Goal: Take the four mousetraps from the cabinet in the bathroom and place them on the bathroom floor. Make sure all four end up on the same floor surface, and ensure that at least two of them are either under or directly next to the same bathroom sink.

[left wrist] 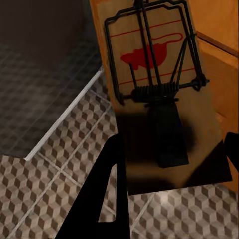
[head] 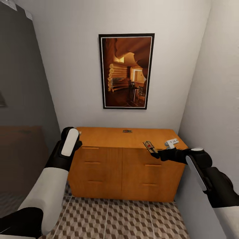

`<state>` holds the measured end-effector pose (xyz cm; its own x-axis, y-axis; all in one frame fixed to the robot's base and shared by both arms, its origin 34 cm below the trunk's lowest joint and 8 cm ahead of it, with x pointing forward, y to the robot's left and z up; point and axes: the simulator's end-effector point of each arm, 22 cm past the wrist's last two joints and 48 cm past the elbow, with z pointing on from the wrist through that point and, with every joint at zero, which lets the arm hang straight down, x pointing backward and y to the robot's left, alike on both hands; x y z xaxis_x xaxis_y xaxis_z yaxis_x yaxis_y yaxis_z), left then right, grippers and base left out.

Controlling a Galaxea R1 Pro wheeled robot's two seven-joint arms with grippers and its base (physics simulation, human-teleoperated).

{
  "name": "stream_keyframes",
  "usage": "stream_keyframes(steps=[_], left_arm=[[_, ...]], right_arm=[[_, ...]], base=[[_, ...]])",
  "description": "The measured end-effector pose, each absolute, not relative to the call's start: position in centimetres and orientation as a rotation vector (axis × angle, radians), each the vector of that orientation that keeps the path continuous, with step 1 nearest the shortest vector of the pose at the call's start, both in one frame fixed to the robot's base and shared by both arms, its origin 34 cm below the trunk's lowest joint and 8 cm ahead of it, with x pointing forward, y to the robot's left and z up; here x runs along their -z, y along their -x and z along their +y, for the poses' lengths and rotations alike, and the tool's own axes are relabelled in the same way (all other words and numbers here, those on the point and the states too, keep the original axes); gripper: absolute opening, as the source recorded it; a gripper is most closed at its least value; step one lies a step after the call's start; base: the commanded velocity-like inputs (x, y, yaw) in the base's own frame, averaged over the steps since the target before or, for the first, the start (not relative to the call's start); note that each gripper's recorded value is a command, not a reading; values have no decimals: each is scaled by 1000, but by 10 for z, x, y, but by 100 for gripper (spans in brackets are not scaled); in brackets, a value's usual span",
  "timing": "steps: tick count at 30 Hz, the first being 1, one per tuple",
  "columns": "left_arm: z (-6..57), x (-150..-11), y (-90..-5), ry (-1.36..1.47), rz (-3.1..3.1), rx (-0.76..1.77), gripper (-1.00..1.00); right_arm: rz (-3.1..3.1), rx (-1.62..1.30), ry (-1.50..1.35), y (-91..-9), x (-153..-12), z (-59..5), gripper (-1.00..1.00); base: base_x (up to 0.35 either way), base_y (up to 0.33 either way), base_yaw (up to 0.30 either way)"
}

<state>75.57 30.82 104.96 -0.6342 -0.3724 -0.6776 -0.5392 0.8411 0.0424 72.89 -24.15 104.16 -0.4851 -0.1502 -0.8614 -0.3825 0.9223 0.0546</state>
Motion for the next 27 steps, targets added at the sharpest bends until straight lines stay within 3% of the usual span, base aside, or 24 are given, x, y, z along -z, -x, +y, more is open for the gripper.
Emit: stream_keyframes(steps=[12, 27], left_arm=[[227, -1050, -788, 411, 2331, 44, -100], [180, -1025, -795, 284, 2373, 243, -100]], right_arm=[[1963, -154, 245, -764, -1042, -258, -100], [1982, -151, 235, -764, -1034, -260, -100]], base=[[-345, 72, 0], [-344, 72, 0]])
